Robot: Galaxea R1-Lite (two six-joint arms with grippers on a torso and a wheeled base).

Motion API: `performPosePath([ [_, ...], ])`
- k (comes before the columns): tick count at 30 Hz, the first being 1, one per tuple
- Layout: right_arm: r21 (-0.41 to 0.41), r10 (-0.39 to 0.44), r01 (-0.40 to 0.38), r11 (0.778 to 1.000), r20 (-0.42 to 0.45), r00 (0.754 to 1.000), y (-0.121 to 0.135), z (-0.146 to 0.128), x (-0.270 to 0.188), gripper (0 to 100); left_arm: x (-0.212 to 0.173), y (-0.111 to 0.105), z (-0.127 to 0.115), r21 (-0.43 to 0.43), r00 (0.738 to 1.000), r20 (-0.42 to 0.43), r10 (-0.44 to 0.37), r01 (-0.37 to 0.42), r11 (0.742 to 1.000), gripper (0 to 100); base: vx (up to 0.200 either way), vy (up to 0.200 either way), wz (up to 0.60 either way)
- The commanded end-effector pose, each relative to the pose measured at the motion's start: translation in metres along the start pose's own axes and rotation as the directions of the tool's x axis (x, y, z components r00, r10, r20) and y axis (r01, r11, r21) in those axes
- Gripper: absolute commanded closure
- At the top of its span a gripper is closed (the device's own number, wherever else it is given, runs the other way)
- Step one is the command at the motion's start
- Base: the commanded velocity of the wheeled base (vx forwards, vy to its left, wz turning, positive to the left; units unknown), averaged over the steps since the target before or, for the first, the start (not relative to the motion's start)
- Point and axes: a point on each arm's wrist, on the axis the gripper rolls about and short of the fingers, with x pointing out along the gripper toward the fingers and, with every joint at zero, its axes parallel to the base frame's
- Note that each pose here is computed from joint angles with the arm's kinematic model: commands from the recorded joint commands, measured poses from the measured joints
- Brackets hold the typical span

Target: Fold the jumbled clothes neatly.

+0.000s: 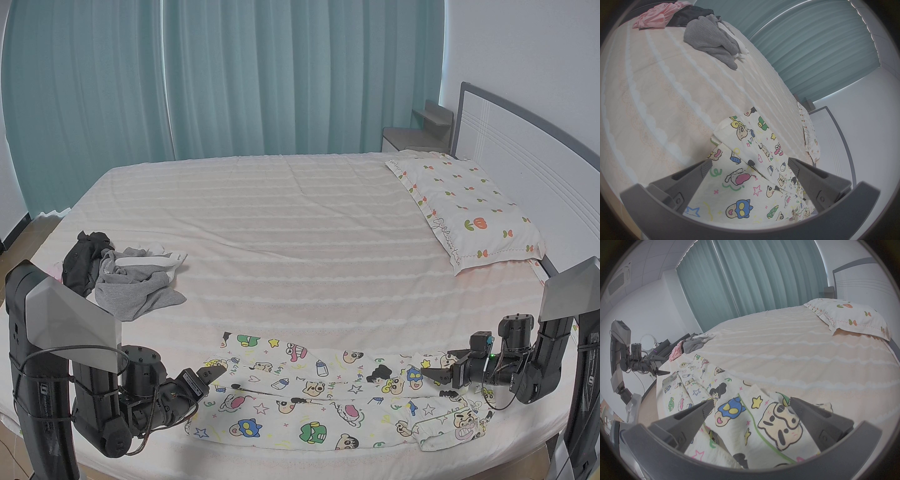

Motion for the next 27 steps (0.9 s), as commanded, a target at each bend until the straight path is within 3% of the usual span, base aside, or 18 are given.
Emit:
performPosePath([
  [1,-0.009,-0.001,0.001,1.0,-0.007,1.0,0.001,-0.001,-0.004,0,0.0,-0.001,0.001,0.001,1.0,0.009,-0.014,0.014,1.0,0,0.0,0.0,0.0],
  [3,-0.012,-0.001,0.001,1.0,-0.01,1.0,0.001,-0.002,-0.004,0,0.0,-0.001,0.001,0.001,1.0,0.009,-0.014,0.014,1.0,0,0.0,0.0,0.0],
  [4,-0.012,-0.001,0.001,1.0,-0.008,1.0,0.001,-0.002,-0.004,100,0.0,-0.002,0.001,0.001,1.0,0.01,-0.015,0.015,1.0,0,0.0,0.0,0.0],
  [17,-0.011,-0.016,0.016,1.0,-0.007,1.0,-0.003,-0.003,-0.006,100,0.0,-0.001,0.001,0.001,1.0,0.009,-0.014,0.014,1.0,0,0.0,0.0,0.0],
  [27,-0.11,-0.011,0.018,0.994,0.062,0.998,0.01,0.013,-0.025,100,0.0,-0.001,0.0,0.002,1.0,0.008,-0.015,0.015,1.0,0,0.0,0.0,0.0],
])
